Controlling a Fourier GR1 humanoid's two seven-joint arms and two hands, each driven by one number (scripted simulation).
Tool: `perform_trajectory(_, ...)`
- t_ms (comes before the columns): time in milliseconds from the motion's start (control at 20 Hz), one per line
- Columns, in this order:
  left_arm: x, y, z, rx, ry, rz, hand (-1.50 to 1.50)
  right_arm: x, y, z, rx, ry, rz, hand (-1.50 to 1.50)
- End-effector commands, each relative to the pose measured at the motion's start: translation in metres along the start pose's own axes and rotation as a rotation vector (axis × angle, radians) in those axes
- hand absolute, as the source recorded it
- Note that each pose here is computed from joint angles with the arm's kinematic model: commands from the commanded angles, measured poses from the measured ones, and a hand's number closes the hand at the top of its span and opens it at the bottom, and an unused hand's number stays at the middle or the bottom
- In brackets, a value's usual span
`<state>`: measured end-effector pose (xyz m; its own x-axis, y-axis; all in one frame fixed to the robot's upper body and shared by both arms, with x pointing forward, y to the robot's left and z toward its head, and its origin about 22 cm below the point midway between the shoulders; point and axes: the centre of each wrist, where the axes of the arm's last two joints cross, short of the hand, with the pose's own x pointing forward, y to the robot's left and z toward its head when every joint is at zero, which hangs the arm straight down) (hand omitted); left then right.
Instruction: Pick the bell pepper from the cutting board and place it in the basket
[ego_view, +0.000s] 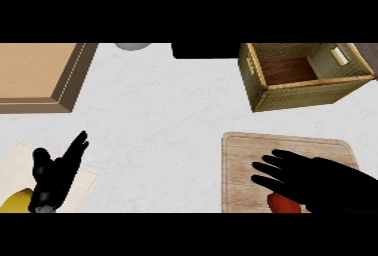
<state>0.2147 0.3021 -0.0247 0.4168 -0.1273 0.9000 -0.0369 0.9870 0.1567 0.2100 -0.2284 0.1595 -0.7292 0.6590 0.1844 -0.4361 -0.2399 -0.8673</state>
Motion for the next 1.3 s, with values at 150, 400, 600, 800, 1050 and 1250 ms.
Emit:
perform_trajectory(150,-0.024,-0.011,0.013,0.011,0.135,0.021,0.00,-0.005,0.022,-0.015,-0.010,-0.014,-0.005,-1.50)
perform_trajectory(400,-0.022,-0.012,-0.001,-0.012,0.133,0.013,0.00,-0.016,0.026,-0.018,-0.005,-0.024,0.011,-1.50)
perform_trajectory(600,-0.025,-0.021,0.007,-0.015,0.130,0.010,0.00,-0.005,0.056,-0.039,0.053,0.031,0.064,-1.50)
perform_trajectory(800,-0.035,-0.009,0.008,-0.009,0.138,0.009,0.00,-0.013,0.058,-0.026,0.101,0.050,0.085,-1.50)
perform_trajectory(1050,-0.050,-0.010,0.009,0.006,0.122,0.015,0.00,-0.004,0.056,-0.037,0.086,0.041,0.058,-1.50)
perform_trajectory(1250,-0.019,-0.024,0.007,-0.010,0.126,0.024,0.00,-0.019,0.087,-0.052,0.079,0.045,0.053,-1.50)
